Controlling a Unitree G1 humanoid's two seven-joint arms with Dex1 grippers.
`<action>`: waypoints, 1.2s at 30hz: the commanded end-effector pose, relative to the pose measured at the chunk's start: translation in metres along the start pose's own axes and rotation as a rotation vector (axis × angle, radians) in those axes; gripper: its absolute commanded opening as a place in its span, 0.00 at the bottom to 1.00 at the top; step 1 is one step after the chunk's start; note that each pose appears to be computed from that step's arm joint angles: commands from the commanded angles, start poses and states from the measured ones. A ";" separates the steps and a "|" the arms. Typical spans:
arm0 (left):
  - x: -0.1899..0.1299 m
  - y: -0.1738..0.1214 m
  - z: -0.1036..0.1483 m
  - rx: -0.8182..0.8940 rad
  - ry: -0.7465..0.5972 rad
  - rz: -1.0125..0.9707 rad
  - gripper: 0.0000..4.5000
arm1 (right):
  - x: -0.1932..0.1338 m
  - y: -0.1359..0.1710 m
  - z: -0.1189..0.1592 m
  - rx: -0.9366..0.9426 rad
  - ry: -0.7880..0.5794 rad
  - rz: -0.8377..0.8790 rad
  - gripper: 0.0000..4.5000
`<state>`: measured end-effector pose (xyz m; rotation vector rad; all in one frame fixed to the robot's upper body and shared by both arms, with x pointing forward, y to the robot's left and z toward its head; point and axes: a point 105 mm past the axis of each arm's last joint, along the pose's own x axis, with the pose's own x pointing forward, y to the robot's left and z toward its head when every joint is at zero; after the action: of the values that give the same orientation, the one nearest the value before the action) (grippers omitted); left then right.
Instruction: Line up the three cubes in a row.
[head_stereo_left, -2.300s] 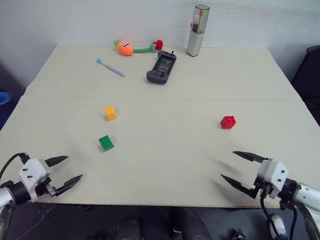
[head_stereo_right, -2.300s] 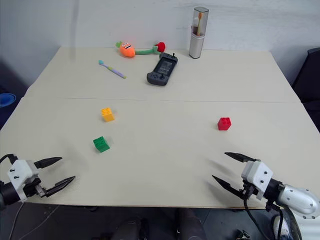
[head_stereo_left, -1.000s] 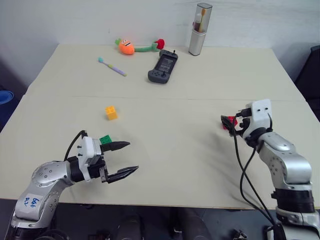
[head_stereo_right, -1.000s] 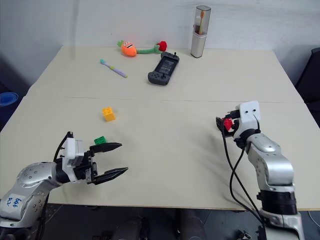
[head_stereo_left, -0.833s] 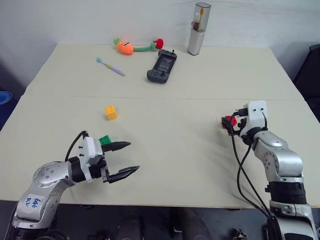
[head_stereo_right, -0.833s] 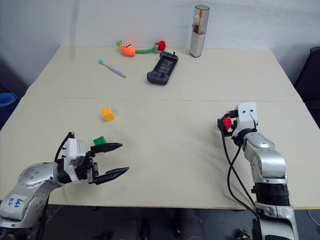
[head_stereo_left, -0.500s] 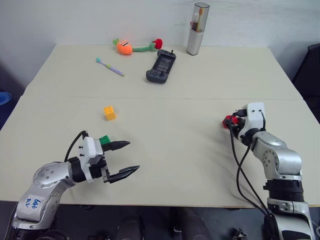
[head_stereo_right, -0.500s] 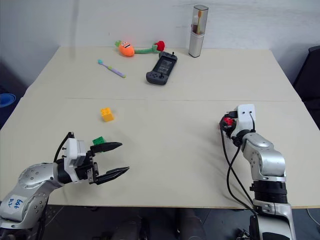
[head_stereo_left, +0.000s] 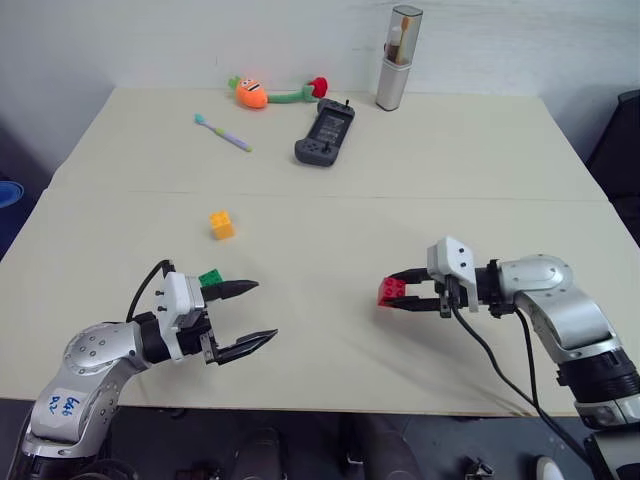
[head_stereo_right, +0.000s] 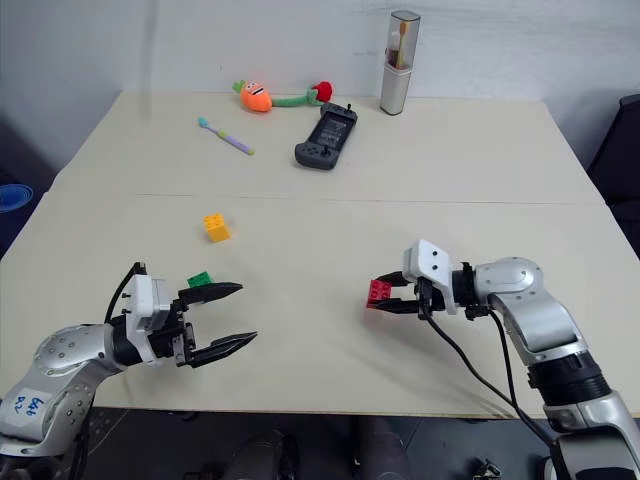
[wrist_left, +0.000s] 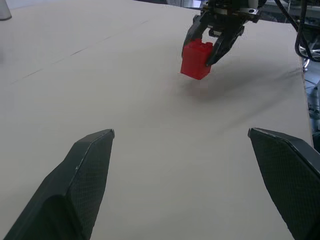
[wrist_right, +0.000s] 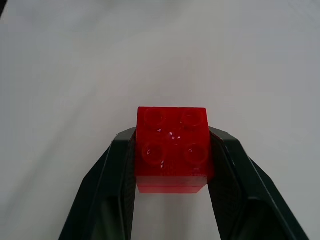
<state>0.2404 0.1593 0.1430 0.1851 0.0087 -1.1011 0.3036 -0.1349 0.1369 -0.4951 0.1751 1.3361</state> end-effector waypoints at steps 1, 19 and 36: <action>-0.001 -0.004 0.007 0.032 -0.003 -0.015 1.00 | 0.004 0.002 -0.006 -0.056 0.012 0.065 0.33; -0.049 0.015 0.018 0.032 0.015 0.180 1.00 | -0.028 0.003 0.040 -0.235 -0.126 -0.033 1.00; -0.187 0.047 -0.039 -0.168 0.229 0.527 1.00 | -0.056 0.036 0.025 -0.164 -0.503 -0.237 1.00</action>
<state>0.1921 0.3602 0.1215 0.1237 0.2652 -0.4932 0.2573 -0.1693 0.1657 -0.2385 -0.3656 1.1761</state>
